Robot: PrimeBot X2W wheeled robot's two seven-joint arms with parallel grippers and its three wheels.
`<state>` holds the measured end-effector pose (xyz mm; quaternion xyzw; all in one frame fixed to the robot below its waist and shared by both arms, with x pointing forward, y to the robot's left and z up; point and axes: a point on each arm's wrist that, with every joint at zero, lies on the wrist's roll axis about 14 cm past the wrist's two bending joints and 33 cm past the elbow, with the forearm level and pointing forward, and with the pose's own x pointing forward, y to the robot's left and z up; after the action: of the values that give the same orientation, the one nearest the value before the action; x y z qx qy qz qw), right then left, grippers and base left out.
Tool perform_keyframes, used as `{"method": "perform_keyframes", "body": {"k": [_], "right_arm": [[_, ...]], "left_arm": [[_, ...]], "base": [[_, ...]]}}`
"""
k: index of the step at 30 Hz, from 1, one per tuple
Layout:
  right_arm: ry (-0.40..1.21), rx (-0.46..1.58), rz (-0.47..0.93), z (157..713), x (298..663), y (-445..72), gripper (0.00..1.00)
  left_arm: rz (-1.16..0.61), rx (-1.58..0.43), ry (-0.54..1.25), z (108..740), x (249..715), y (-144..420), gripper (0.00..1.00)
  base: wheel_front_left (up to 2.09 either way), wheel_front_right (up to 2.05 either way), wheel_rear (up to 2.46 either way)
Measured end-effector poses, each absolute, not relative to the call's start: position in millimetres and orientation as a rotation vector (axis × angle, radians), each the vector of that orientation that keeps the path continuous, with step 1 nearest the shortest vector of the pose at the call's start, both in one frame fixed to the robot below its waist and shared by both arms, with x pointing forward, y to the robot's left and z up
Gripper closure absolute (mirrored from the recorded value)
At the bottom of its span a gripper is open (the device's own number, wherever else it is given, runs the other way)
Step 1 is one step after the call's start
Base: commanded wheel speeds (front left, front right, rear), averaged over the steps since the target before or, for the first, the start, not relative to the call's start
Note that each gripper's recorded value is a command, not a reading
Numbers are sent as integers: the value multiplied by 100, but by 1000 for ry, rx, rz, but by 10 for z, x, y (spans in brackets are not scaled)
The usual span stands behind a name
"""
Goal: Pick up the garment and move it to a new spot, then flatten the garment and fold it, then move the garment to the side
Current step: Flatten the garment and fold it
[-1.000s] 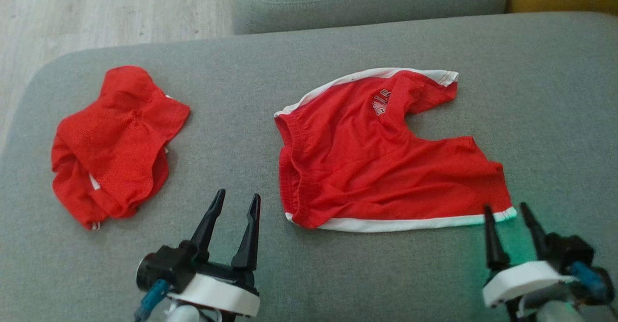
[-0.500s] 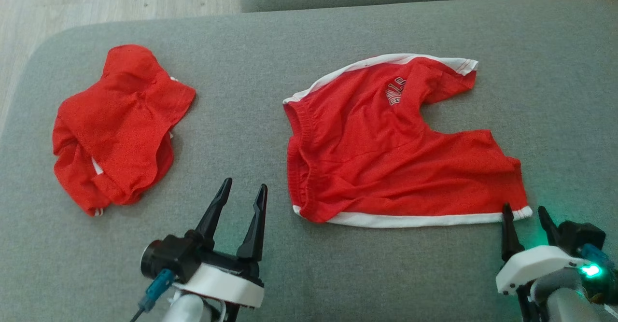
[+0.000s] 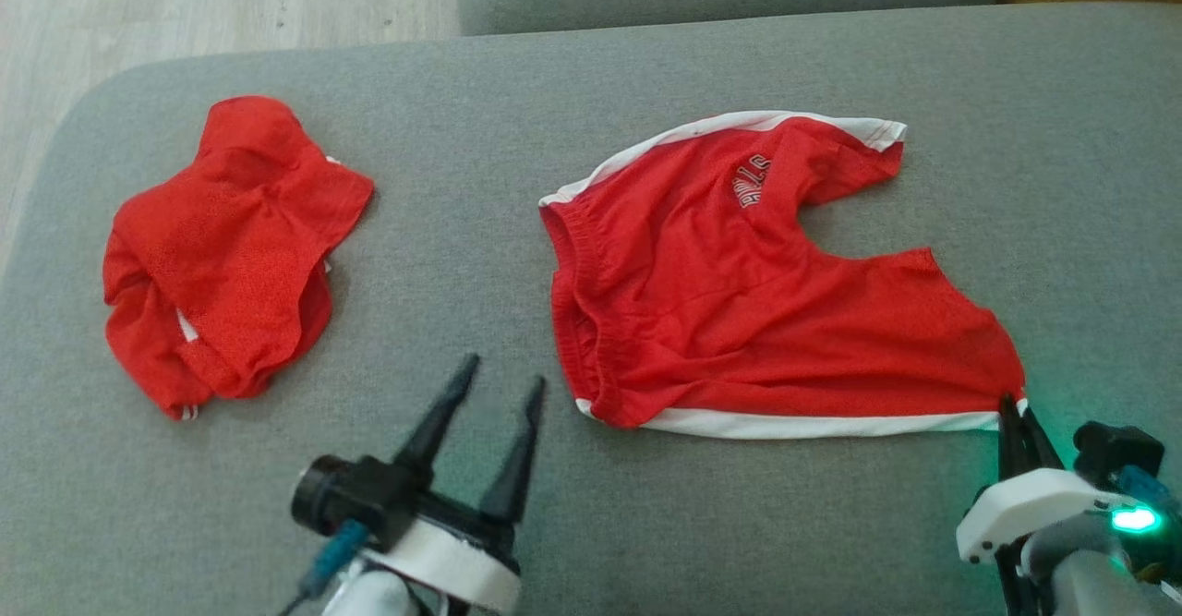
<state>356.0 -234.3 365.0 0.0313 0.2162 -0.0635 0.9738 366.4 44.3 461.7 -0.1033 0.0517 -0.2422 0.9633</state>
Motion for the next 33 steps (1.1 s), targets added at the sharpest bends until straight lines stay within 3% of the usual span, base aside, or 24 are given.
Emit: {"method": "perform_keyframes", "body": {"k": [11, 22, 33], "right_arm": [[458, 64, -141, 3585, 3530, -2380, 100], [458, 64, -144, 3560, 3619, -2398, 100], [451, 72, -146, 3574, 3657, -2396, 100]], "left_arm": [[-825, 130, 202, 4192, 3478, 91, 0], [-963, 212, 243, 4017, 3555, -154, 0], [-969, 257, 297, 3845, 3569, -138, 0]], "base": [[0, 0, 0], [0, 0, 0], [0, 0, 0]]}}
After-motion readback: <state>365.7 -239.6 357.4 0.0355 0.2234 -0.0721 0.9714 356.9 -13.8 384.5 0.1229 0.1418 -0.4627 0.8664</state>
